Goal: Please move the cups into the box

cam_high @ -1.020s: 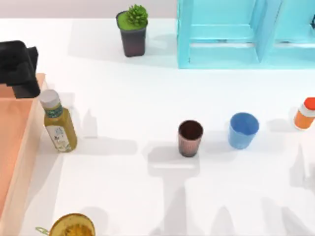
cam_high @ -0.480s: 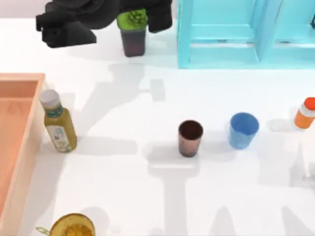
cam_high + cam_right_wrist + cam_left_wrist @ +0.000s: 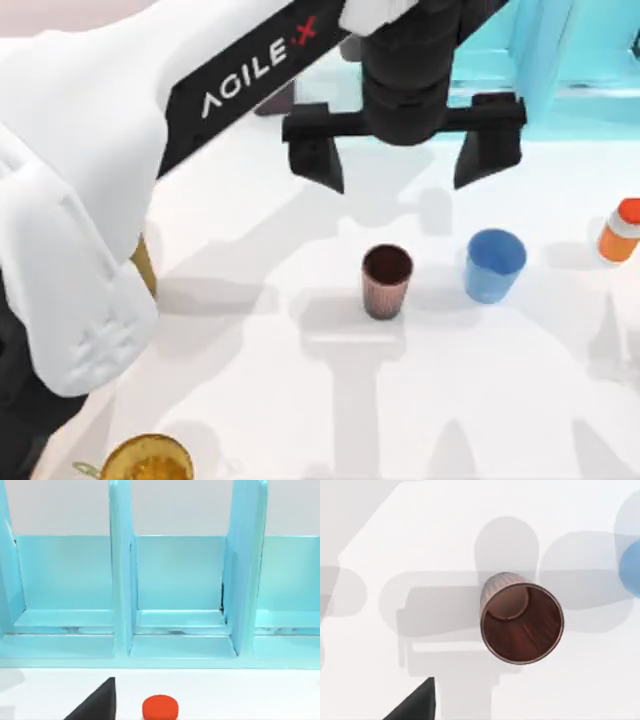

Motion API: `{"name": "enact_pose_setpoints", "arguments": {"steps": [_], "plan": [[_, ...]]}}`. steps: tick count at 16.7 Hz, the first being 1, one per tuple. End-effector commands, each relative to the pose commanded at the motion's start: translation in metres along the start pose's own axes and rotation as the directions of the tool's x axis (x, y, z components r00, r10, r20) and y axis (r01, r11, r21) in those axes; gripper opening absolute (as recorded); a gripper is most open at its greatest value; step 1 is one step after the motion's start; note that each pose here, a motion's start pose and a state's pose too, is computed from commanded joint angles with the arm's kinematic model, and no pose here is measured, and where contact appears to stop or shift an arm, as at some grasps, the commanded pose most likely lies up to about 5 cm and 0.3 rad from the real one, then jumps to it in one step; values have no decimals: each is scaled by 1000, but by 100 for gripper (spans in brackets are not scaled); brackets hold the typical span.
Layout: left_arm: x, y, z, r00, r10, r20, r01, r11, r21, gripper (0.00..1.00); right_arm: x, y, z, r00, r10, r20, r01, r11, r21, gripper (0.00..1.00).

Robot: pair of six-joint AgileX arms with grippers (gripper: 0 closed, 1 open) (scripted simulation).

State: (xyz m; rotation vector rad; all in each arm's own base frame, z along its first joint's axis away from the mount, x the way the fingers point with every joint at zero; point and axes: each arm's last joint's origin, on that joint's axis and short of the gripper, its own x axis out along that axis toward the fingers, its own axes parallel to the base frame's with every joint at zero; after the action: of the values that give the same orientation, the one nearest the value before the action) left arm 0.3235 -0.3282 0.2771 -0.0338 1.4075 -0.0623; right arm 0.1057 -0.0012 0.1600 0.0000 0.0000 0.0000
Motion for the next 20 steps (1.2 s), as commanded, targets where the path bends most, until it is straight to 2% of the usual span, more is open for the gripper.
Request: {"name": "enact_pose_setpoints", "arguments": {"steps": [4,13,20], "plan": [[29,-26,-9,997,57,-61,-56,998,6,100,0,0,0,1000,0,0,0,1000,0,100],[39,-27,-7,996,57,-62,-57,998,5,100,0,0,0,1000,0,0,0,1000,0,100],[115,-23,-13,996,62,-66,-62,998,7,100,0,0,0,1000,0,0,0,1000,0,100]]}}
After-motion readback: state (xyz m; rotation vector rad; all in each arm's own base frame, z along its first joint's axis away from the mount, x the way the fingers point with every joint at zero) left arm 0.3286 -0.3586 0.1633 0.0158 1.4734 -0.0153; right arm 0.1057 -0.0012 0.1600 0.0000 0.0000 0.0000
